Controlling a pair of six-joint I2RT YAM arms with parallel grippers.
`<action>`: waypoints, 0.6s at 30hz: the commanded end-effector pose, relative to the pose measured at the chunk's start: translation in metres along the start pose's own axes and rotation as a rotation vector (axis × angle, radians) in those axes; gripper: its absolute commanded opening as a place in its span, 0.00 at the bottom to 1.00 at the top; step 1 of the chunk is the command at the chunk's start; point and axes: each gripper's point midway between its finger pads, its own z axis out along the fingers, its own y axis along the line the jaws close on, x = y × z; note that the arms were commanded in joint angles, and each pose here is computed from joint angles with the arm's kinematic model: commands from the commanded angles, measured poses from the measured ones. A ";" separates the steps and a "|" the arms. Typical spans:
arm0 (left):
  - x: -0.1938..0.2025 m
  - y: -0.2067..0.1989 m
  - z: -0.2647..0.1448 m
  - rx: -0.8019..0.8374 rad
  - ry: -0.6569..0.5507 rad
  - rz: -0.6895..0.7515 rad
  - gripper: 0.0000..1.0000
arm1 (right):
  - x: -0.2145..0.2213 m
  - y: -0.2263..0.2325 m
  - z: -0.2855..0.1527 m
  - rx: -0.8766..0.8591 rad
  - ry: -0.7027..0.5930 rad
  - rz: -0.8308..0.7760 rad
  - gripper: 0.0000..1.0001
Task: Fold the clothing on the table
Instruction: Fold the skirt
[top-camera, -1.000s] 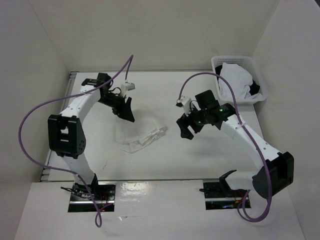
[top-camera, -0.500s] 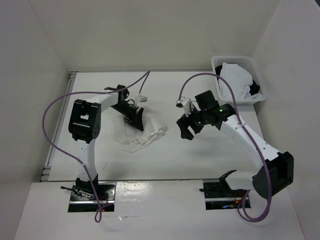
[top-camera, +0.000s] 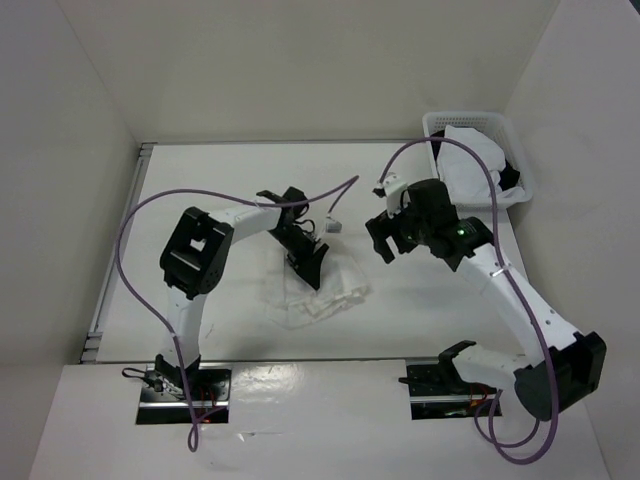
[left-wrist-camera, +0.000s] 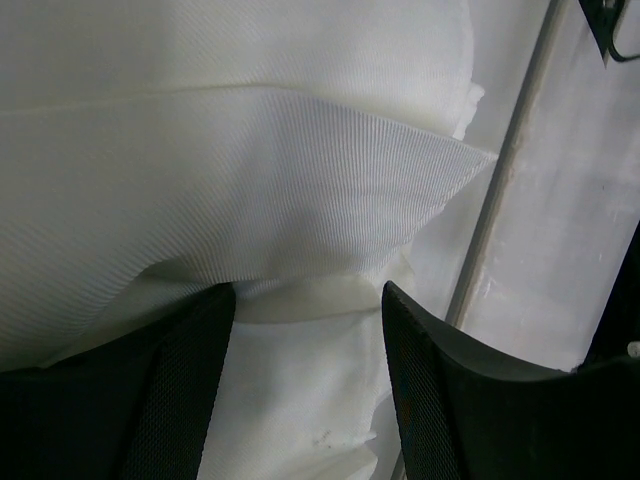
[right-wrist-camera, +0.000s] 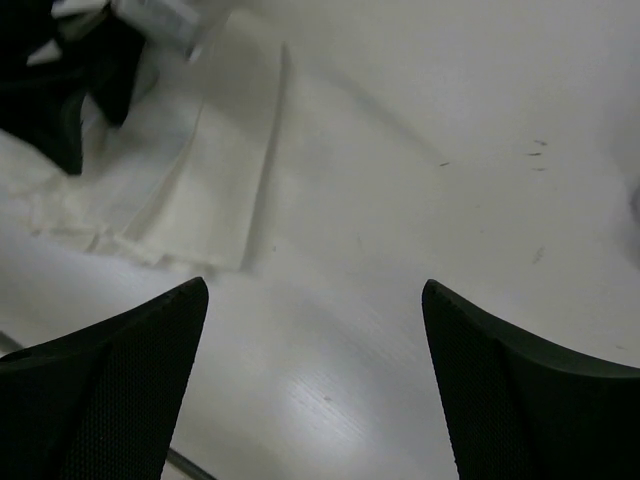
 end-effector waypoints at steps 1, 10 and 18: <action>0.032 0.003 0.021 -0.044 0.119 0.007 0.69 | -0.034 -0.031 -0.029 0.170 -0.186 0.052 0.92; -0.011 -0.062 -0.033 -0.078 0.002 0.141 0.73 | -0.053 -0.066 -0.090 0.345 -0.416 0.137 0.99; -0.063 -0.115 -0.182 -0.427 -0.388 0.222 0.99 | -0.048 -0.076 -0.105 0.384 -0.448 0.168 0.99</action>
